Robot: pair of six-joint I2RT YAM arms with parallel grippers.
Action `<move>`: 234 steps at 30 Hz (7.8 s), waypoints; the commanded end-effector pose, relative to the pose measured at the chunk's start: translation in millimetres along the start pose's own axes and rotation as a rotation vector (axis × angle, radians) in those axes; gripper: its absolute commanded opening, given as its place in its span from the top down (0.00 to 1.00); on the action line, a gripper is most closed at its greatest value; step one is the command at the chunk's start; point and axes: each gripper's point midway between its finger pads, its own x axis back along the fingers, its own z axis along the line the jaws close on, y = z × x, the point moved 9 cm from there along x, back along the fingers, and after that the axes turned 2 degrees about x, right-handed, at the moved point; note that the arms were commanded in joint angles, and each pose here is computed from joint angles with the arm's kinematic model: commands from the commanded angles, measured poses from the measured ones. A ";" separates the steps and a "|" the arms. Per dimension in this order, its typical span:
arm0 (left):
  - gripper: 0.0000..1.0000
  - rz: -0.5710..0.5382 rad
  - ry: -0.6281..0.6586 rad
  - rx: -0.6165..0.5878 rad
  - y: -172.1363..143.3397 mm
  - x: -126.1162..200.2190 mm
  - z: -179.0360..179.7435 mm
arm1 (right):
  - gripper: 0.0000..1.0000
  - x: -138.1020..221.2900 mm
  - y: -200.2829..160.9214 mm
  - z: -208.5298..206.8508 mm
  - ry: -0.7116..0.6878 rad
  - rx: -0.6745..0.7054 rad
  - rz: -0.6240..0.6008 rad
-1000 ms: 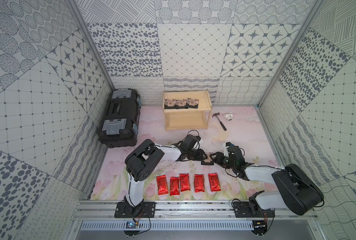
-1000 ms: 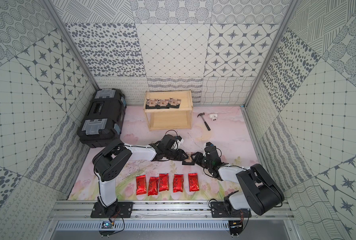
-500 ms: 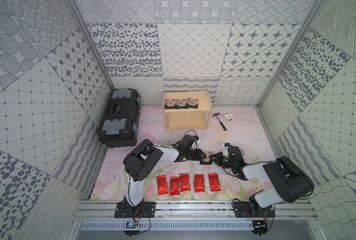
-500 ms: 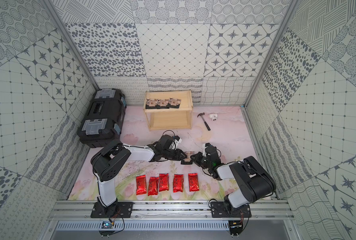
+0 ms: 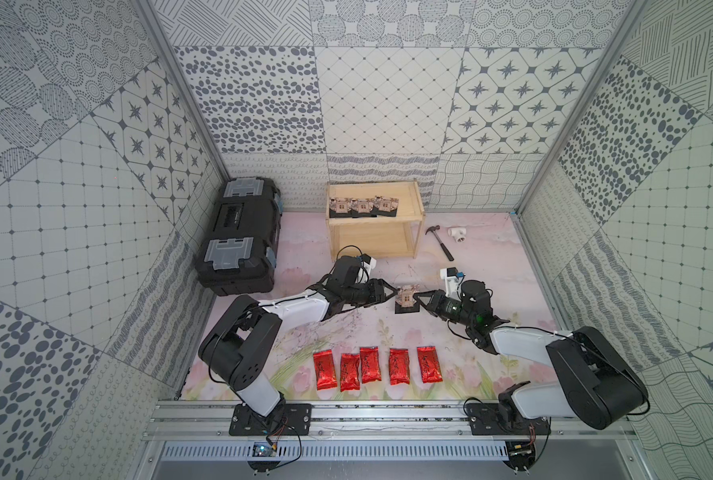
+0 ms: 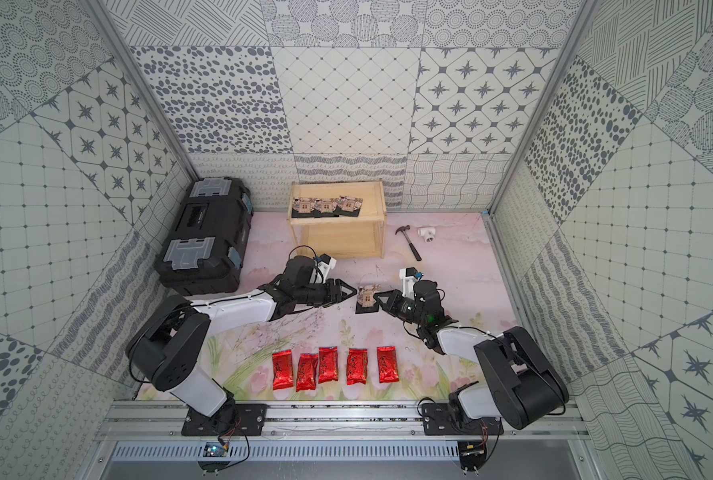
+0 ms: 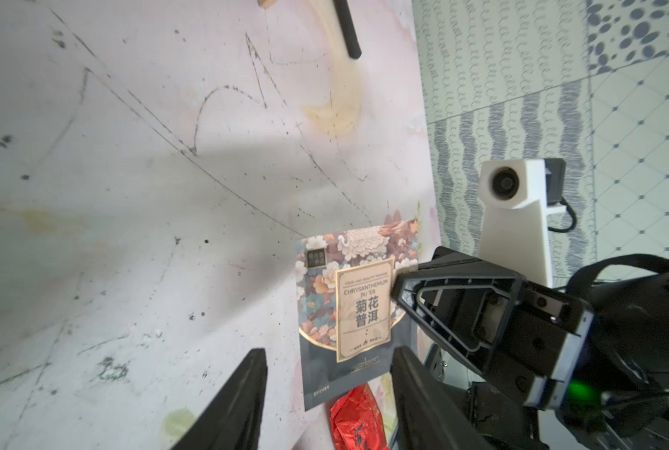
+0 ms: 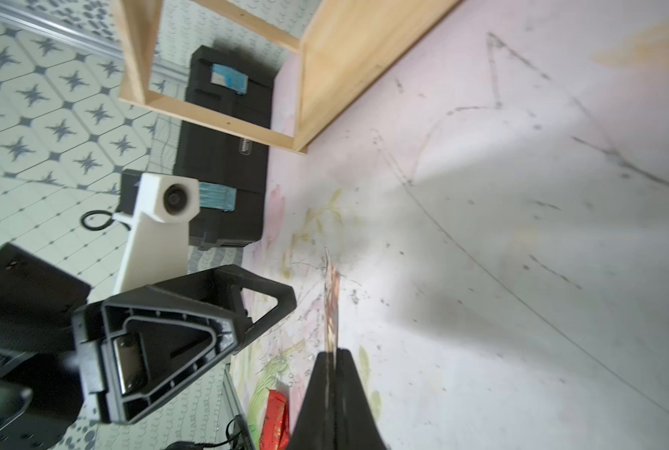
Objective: Place the tea bags on the shelf by color
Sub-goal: Pick up the tea bag from the center of the board, then place the tea bag on the shelf, then move the tea bag to the center of the board.
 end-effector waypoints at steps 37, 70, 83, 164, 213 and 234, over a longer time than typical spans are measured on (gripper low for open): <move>0.92 -0.136 -0.128 -0.005 12.9 72.6 -29.1 | 1.00 -37.2 5.0 79.9 0.252 0.197 0.164; 1.00 -0.490 -0.461 0.182 72.4 122.9 -83.1 | 0.28 -13.9 12.0 152.3 0.439 -0.123 -0.310; 1.00 -0.484 -0.483 0.191 74.4 118.4 -81.9 | 0.57 -35.2 16.4 154.7 0.462 -0.112 -0.308; 0.41 -0.401 -0.086 0.033 44.9 135.9 -42.5 | 0.96 -108.4 182.7 91.6 -0.054 -0.111 -0.759; 0.36 -0.418 -0.029 0.055 43.2 140.4 -36.5 | 0.41 -69.4 182.2 112.2 -0.214 -0.322 -0.592; 0.43 -0.186 0.556 0.095 -33.5 137.0 6.8 | 0.36 -43.3 38.3 109.3 -0.337 0.553 -0.343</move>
